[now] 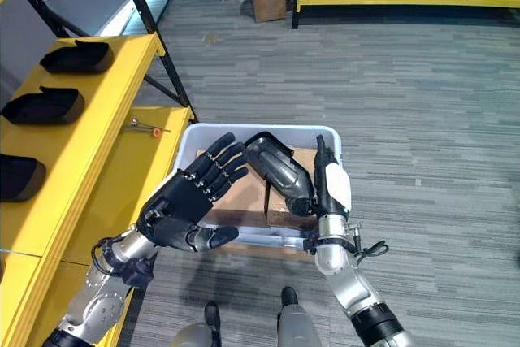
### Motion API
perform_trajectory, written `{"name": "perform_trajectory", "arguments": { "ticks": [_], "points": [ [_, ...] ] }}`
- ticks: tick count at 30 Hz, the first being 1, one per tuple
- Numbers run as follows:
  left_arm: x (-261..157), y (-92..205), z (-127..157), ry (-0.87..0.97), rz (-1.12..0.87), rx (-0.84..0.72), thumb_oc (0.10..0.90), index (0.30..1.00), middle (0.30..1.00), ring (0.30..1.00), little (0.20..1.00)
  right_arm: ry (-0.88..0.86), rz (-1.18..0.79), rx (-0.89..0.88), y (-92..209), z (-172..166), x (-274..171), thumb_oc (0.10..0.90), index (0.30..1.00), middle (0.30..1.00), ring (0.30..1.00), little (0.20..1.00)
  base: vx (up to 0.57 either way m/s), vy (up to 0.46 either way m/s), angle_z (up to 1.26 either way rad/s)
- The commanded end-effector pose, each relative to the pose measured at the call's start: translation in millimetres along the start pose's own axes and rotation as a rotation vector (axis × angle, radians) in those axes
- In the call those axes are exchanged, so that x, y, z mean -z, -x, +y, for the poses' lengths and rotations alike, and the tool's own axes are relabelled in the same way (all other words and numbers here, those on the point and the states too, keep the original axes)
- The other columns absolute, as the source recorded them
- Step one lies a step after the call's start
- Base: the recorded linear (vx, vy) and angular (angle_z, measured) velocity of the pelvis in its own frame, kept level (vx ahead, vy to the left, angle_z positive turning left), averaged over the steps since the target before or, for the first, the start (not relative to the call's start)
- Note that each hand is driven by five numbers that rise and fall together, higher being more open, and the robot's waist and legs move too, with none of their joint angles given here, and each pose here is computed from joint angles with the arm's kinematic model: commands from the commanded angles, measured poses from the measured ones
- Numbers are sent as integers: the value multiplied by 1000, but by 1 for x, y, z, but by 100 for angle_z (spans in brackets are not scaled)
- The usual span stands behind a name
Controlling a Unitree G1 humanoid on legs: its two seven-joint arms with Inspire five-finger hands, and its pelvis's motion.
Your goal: Move parts from the plastic box to the shelf.
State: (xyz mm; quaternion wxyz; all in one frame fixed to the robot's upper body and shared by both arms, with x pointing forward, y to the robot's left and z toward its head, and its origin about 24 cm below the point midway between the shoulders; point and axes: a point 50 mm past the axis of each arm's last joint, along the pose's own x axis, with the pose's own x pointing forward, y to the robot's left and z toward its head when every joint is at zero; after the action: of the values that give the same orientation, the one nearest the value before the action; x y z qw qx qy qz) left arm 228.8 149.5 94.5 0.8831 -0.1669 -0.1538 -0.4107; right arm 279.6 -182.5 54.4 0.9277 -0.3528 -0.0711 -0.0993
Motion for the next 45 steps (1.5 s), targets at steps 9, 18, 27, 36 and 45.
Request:
{"name": "perform_trajectory", "arguments": {
  "ticks": [9,18,27,36,45],
  "points": [
    [-18,-11,-14,-43,-142,125,900,1000,1000,1000,1000,-27,-217,0,-7,-7,-38,900,1000,1000,1000,1000,37,167,-63],
    [-15,-13,-16,-7,-104,105,900,1000,1000,1000,1000,49,-189,-64,-22,0,-44,900,1000,1000,1000,1000,70,50,-15],
    [-26,-18,-11,-40,-124,127,900,1000,1000,1000,1000,165,-272,10,-72,-22,-74,900,1000,1000,1000,1000,-29,-25,-11],
    [-32,-29,-12,-29,-137,207,900,1000,1000,1000,1000,459,-285,126,-112,-58,-82,900,1000,1000,1000,1000,-37,-27,4],
    [-31,-38,-15,-14,-112,267,900,1000,1000,1000,1000,710,-310,197,-130,-73,-83,900,1000,1000,1000,1000,-5,0,-1]
  ]
}}
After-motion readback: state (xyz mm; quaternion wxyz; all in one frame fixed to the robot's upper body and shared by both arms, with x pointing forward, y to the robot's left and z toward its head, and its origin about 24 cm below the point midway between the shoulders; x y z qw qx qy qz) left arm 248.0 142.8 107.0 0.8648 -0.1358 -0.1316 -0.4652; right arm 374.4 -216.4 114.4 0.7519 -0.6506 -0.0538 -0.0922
